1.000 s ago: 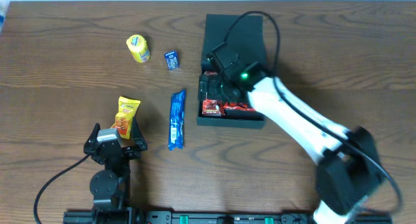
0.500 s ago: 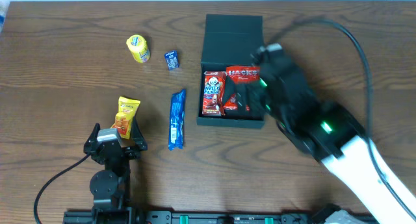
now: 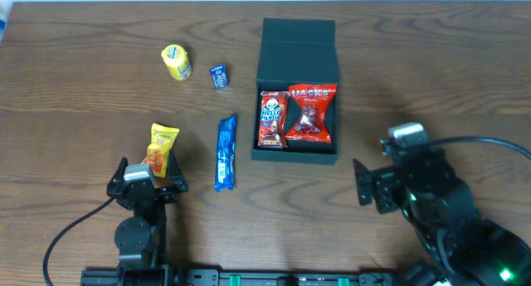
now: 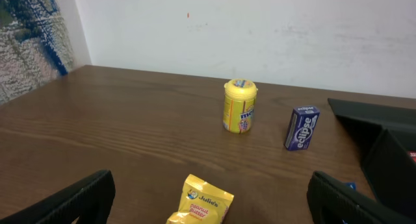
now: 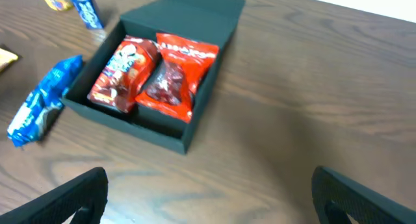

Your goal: Pack container

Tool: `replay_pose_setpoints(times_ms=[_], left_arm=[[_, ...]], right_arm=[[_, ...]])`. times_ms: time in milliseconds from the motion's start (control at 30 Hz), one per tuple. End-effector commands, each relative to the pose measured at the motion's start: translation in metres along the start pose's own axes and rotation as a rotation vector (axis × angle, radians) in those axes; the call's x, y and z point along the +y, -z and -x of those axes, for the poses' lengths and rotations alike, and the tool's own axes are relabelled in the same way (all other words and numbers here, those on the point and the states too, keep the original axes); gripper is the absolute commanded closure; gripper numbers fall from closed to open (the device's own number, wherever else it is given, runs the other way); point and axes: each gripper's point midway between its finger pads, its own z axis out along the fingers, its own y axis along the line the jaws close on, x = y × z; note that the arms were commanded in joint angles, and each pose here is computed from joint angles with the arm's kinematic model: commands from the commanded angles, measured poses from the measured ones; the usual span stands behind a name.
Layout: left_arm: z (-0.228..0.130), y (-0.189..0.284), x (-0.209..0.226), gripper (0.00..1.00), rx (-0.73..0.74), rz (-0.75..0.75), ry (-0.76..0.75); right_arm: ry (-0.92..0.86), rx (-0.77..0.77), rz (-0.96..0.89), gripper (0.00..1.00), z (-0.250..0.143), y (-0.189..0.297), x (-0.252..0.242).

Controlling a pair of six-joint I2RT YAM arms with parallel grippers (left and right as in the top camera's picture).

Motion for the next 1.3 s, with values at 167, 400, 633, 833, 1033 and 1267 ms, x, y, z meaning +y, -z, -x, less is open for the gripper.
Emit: replay_pose_setpoints(times_ms=[167, 400, 633, 833, 1033, 1267], left_arm=[[-0.018, -0.001, 0.006, 0.04, 0.058, 0.030, -0.007], [-0.018, -0.001, 0.006, 0.05, 0.058, 0.030, -0.007], [-0.018, -0.001, 0.006, 0.05, 0.058, 0.030, -0.007], [-0.018, -0.001, 0.006, 0.04, 0.058, 0.030, -0.007], [-0.018, -0.001, 0.006, 0.04, 0.058, 0.030, -0.007], [-0.018, -0.001, 0.006, 0.05, 0.058, 0.030, -0.007]], right_arm=[[0.033, 0.048, -0.042, 0.01, -0.012, -0.001, -0.008], [0.068, 0.153, -0.088, 0.01, -0.038, 0.003, -0.020], [-0.087, 0.188, -0.112, 0.01, -0.050, 0.010, -0.043], [-0.187, 0.222, -0.162, 0.01, -0.067, 0.024, -0.068], [-0.216, 0.239, -0.202, 0.01, -0.074, 0.028, -0.077], [-0.215, 0.240, -0.202, 0.01, -0.074, 0.028, -0.077]])
